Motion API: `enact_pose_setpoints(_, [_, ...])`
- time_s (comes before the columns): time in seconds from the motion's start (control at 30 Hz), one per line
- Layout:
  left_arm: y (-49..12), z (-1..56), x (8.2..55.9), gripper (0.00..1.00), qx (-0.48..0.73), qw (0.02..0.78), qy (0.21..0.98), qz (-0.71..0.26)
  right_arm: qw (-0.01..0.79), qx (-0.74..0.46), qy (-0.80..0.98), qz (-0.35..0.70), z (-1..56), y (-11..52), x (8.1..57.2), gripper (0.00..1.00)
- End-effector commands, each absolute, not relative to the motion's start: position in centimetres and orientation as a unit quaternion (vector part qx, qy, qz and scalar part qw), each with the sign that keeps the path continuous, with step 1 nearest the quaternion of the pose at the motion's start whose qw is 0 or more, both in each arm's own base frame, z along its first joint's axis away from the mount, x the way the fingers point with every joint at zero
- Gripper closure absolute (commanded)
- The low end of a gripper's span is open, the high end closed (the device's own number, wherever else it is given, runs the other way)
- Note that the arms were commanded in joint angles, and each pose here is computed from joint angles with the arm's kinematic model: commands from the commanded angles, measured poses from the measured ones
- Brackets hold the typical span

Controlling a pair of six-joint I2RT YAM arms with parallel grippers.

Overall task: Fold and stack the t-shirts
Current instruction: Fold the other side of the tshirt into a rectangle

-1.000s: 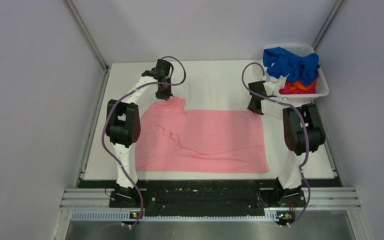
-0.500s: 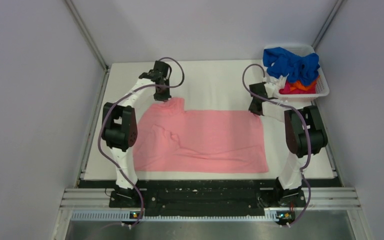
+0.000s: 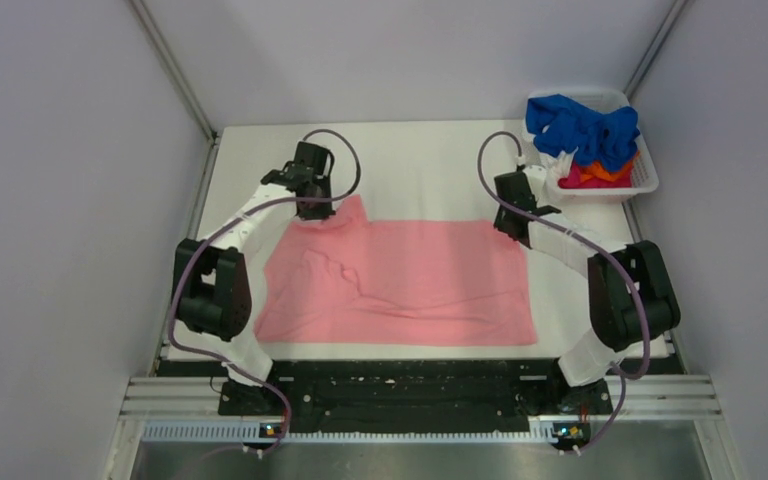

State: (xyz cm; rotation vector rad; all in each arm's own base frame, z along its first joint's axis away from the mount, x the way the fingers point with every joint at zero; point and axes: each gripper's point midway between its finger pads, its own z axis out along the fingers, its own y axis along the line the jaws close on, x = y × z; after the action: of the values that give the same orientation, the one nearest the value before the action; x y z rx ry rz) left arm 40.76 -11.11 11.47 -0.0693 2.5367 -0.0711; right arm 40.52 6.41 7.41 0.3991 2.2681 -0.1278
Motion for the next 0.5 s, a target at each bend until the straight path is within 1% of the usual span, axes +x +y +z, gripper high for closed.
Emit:
enact_pose_setpoints(0.0, [-11.0, 13.9, 39.6, 1.0, -0.046, 0.349, 0.935, -0.035, 0.421, 0.164, 0.89, -0.061, 9.5, 6.2, 37.9, 1.0])
enact_pose_setpoints(0.2, [-9.6, 13.8, 35.5, 1.0, -0.083, 0.363, 0.928, -0.036, 0.426, 0.178, 0.887, -0.035, 11.1, 5.8, 34.6, 1.0])
enact_pose_setpoints(0.47, [-7.2, 15.3, 31.3, 1.0, -0.123, 0.399, 0.908, -0.027, 0.425, 0.178, 0.887, -0.035, 11.9, 5.3, 32.7, 1.0])
